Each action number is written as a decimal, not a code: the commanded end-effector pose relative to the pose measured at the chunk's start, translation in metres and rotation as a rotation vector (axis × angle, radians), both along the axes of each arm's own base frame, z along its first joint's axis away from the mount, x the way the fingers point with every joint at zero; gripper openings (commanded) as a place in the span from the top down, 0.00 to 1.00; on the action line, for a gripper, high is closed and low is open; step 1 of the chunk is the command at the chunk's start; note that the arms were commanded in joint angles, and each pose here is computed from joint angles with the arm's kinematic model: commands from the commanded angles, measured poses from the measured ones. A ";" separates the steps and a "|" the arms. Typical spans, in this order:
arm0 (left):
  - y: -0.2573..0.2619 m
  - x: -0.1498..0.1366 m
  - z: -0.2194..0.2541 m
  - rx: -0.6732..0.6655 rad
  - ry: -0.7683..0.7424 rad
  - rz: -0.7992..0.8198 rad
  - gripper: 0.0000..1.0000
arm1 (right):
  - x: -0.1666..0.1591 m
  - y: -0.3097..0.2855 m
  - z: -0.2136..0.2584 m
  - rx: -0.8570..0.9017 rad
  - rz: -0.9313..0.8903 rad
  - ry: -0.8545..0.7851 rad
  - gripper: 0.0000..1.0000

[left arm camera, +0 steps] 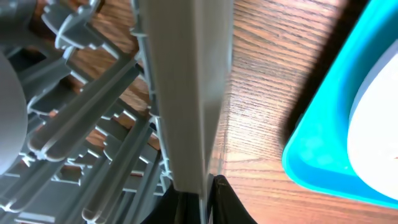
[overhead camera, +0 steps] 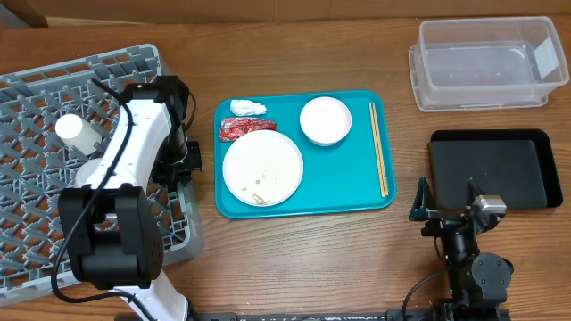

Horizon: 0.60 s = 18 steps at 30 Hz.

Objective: Sort waste into correct bins and load items into the dishwasher
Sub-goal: 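Grasp the dish rack's right edge with the left gripper, then pull the dish rack toward the robot and rotate it slightly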

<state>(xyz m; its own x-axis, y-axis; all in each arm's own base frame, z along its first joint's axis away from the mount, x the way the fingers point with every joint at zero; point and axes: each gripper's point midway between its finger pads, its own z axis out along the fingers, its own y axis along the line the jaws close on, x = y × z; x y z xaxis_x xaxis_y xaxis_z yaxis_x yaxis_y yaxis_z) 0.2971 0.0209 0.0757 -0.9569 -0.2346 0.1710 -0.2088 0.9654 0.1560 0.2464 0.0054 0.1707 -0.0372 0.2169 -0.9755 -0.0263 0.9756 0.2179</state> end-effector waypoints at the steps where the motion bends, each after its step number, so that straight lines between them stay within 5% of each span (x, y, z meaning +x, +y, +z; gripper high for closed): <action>1: 0.029 0.011 -0.005 0.080 -0.019 -0.072 0.96 | 0.000 0.000 -0.001 -0.007 -0.001 -0.007 0.00; 18: -0.015 0.043 -0.010 -0.002 -0.098 -0.486 0.96 | 0.000 0.000 -0.001 -0.007 -0.001 -0.007 0.00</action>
